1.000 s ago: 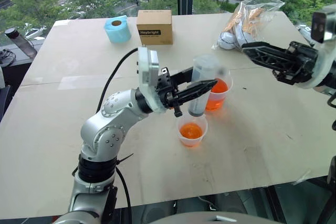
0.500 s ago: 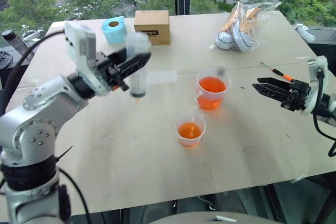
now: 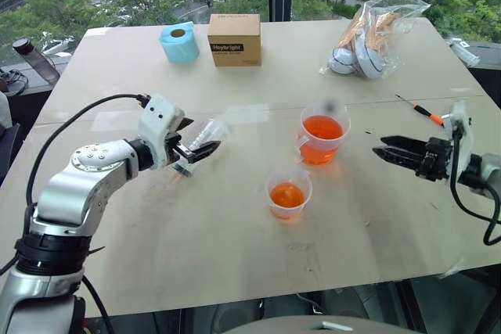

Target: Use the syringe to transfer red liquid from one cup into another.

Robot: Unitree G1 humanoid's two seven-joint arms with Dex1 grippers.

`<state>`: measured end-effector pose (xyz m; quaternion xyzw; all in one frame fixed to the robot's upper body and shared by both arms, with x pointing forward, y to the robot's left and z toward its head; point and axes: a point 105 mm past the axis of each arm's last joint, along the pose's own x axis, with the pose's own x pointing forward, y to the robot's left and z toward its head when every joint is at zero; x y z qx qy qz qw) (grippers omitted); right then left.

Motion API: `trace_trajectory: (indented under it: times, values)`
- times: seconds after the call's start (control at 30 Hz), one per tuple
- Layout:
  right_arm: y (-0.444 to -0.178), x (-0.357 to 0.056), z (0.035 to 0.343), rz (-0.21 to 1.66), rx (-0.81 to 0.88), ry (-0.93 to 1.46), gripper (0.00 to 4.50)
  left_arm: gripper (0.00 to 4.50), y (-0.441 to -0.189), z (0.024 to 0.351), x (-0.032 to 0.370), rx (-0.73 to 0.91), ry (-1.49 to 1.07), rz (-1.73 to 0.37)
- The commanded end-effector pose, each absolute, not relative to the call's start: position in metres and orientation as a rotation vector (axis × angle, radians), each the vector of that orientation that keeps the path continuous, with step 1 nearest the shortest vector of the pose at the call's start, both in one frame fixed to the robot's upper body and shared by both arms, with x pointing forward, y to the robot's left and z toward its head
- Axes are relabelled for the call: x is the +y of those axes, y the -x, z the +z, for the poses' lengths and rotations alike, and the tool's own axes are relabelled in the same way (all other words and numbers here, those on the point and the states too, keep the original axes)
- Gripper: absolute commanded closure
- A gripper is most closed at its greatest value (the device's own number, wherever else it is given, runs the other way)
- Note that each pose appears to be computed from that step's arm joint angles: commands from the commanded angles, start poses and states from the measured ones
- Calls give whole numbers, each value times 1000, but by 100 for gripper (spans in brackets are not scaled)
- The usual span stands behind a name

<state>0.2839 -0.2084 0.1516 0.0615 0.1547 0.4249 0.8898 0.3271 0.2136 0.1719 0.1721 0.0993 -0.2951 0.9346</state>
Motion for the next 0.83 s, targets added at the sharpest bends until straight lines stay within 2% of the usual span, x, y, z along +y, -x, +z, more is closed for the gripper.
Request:
trace_trajectory:
  times: [0.03,0.17,0.23,0.33,0.4,0.53,0.6,0.7,0.83]
  values:
    - [-275,-216,150,865,284,-36,180,4,-316,198,210,88,-386,-614]
    - [-274,-220,133,818,207,49,180,4,-288,196,196,47,-312,-668]
    - [-277,-223,124,806,191,98,180,4,-276,182,198,75,-306,-650]
    - [-282,-230,117,814,197,95,96,0,-254,156,204,132,-271,-573]
    - [-285,-234,119,820,186,64,5,0,-244,147,207,141,-261,-515]
    - [-287,-243,109,830,199,178,5,0,-211,115,198,244,-124,-538]
    - [-288,-245,104,828,202,219,5,0,-200,111,191,252,-67,-578]
    - [-285,-244,94,842,215,227,5,0,-203,91,204,259,-227,-455]
    - [-282,-239,95,891,196,181,5,0,-200,84,204,261,-275,-455]
